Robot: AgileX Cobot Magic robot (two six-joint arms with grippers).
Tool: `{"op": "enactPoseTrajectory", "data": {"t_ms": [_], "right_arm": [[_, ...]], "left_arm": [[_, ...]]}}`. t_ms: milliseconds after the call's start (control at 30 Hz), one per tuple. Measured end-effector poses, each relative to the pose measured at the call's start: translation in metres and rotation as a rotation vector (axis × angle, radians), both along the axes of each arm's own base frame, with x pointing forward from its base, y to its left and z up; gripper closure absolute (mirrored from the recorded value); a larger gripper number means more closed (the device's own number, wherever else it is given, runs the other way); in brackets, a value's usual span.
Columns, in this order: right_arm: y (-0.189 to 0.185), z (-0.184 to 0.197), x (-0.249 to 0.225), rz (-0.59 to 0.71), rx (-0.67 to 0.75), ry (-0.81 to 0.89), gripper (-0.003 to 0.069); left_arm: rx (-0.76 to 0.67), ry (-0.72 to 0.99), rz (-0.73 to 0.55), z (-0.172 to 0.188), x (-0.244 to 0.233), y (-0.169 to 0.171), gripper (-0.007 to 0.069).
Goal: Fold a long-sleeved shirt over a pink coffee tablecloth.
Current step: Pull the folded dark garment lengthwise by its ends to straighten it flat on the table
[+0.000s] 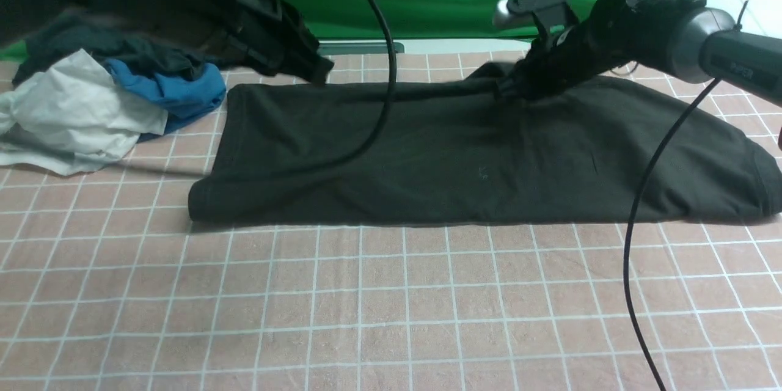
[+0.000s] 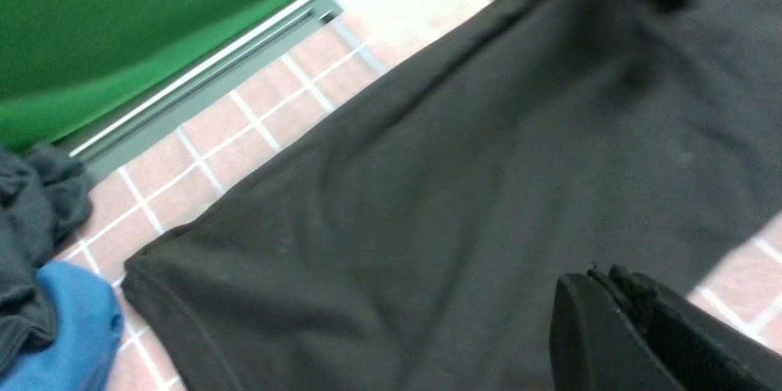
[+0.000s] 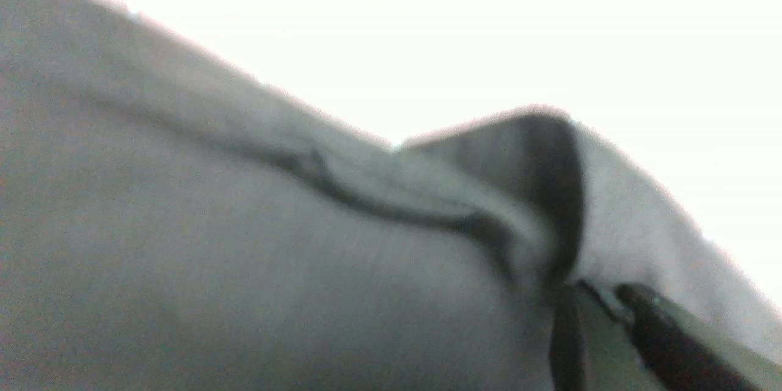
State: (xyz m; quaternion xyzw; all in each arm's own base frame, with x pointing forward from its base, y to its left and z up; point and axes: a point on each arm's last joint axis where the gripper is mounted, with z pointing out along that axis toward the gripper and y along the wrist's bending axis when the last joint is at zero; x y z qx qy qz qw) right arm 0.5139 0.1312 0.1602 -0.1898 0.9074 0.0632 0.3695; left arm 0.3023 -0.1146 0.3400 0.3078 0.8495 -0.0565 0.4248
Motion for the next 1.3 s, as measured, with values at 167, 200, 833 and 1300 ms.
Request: {"op": "enactPoseTrajectory", "data": {"t_ms": [167,200,833,1300], "right_arm": [[-0.015,0.007,0.02,-0.084,0.034,-0.235,0.0592],[-0.016,0.008,0.021,-0.087,0.034,-0.239,0.059],[0.022,0.007,-0.017,0.081,0.024,0.175,0.0565],[-0.028,0.003,0.042,-0.158,0.138,-0.125,0.0517]], "left_arm": [[0.005,-0.066,-0.076,0.004,-0.055,0.001,0.061],[0.006,-0.068,-0.079,0.004,-0.057,0.002,0.061],[-0.019,-0.031,-0.038,-0.037,-0.139,0.036,0.061],[0.042,0.015,-0.067,-0.041,-0.143,0.037,0.061]]}}
